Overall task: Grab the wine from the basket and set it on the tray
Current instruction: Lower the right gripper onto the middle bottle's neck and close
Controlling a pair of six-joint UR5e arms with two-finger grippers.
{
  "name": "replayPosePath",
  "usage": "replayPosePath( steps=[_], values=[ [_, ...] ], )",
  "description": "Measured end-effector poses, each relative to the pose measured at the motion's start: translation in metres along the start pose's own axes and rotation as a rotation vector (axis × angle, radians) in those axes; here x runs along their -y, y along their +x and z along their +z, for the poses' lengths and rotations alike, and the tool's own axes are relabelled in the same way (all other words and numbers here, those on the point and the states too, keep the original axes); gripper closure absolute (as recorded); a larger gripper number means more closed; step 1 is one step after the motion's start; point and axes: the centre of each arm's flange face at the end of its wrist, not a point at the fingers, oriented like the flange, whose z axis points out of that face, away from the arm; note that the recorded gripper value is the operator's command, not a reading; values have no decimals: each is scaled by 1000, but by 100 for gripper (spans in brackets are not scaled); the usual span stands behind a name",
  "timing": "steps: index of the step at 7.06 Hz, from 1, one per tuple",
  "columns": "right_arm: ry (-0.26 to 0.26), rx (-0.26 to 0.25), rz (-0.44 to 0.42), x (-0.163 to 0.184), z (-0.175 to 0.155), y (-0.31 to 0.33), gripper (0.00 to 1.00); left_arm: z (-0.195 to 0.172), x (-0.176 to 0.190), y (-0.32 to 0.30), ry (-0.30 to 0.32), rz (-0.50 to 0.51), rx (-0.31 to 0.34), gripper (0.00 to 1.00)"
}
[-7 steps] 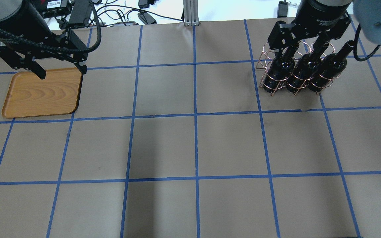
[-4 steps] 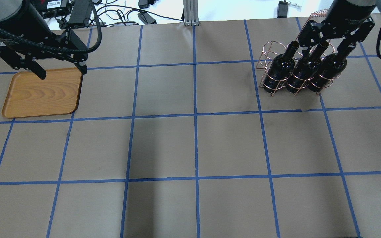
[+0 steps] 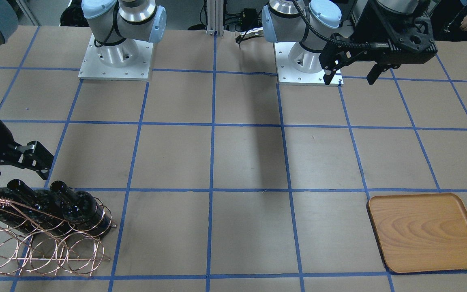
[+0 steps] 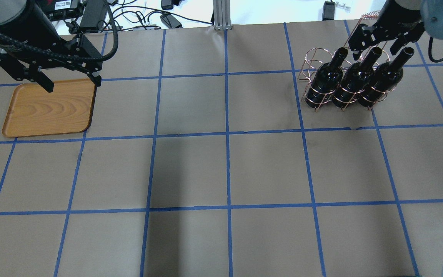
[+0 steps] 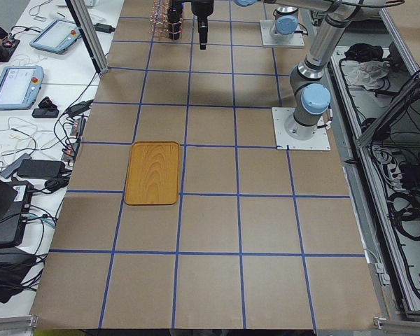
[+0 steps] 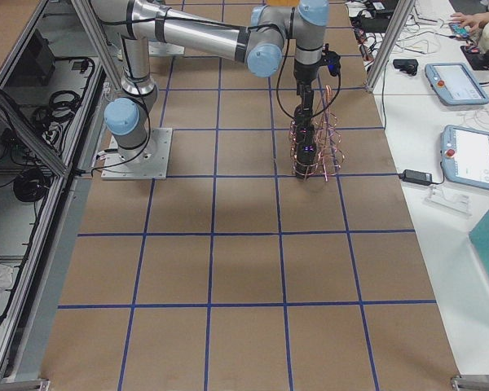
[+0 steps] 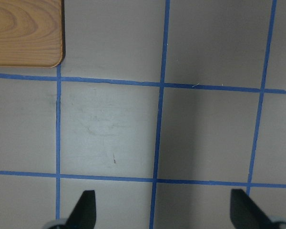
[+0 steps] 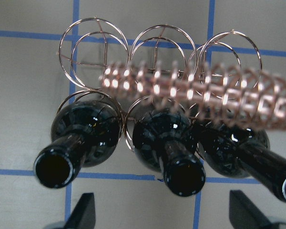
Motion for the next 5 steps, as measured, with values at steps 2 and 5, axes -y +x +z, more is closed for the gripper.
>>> replayPosePath(
  steps=[2, 5],
  values=[
    [10, -6, -6, 10, 18, 6, 3, 0, 1, 0, 0, 0, 0, 0],
    [-3, -6, -4, 14, 34, 8, 43, 1, 1, 0, -2, -2, 0, 0]
  ],
)
